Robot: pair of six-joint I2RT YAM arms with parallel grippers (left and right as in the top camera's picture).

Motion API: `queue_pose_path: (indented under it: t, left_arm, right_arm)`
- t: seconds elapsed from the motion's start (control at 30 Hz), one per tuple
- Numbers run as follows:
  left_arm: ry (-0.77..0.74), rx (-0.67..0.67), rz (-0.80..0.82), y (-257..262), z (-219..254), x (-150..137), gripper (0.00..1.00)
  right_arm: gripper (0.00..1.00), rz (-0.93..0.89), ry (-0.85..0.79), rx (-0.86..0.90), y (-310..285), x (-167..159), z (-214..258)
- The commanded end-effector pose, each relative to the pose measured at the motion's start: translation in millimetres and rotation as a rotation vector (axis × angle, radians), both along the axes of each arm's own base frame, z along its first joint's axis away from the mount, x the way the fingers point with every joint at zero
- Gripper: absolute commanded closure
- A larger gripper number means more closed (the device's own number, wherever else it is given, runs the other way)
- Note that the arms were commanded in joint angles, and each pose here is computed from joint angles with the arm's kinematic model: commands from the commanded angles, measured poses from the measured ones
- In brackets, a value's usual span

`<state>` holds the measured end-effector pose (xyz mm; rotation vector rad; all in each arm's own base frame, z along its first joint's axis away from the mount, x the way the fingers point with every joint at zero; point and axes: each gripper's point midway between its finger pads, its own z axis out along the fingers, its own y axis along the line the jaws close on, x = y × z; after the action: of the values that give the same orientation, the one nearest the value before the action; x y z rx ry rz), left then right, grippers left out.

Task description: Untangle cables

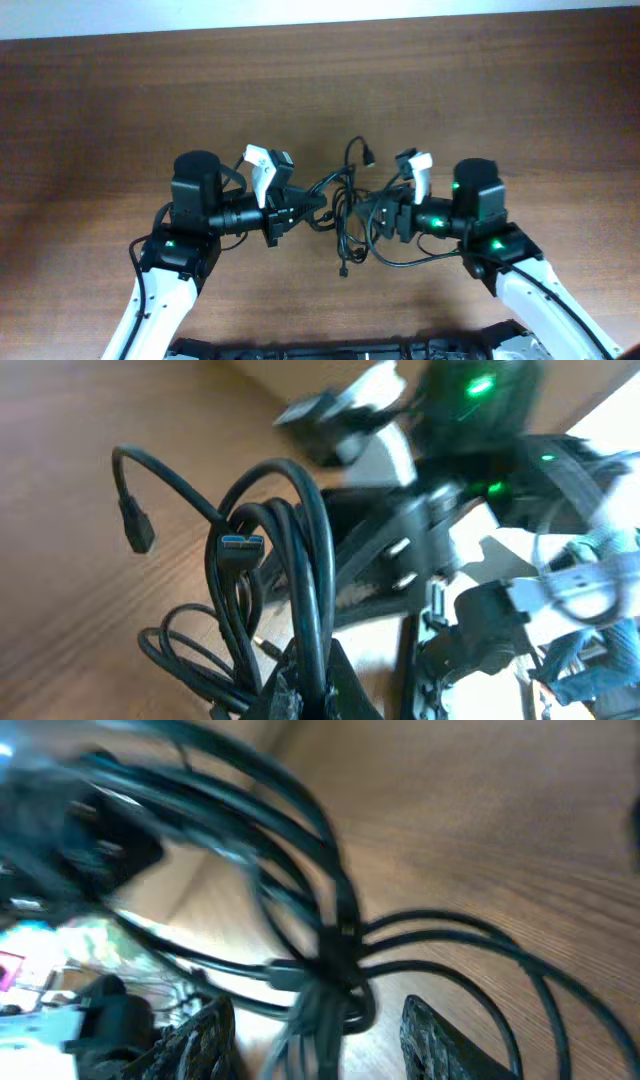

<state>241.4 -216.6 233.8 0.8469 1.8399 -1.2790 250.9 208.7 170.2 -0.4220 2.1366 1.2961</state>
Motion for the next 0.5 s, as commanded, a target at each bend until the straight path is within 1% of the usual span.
queue_pose_path:
  t: [0.0,0.07,0.1,0.13,0.23,0.3,0.4,0.47]
  left_arm:
    - [-0.041,-0.053,-0.096,-5,16,-15,1.00]
    - [-0.040,-0.053,-0.095,-5,15,-15,1.00]
    - [-0.041,-0.050,-0.089,-5,15,-14,1.00]
    - [-0.040,-0.040,-0.072,-4,13,-11,1.00]
    - [-0.039,-0.034,-0.051,-1,12,-7,1.00]
    - [-0.039,-0.034,-0.017,7,12,0,1.00]
    - [-0.019,-0.030,0.026,18,9,8,1.00]
    - [0.012,-0.025,0.037,21,5,7,1.00]
  right_arm:
    - [0.49,-0.029,-0.019,-0.070,1,13,-18]
    - [0.50,-0.025,-0.019,-0.068,4,20,-26]
    - [0.57,-0.025,-0.018,-0.067,4,21,-27]
    - [0.60,-0.018,-0.018,-0.062,5,20,-26]
    - [0.60,0.033,-0.049,-0.044,9,15,-21]
    - [0.60,0.036,-0.054,-0.041,9,15,-20]
    - [0.60,0.025,-0.113,-0.029,10,22,-11]
    - [0.60,0.009,-0.152,0.012,13,29,4]
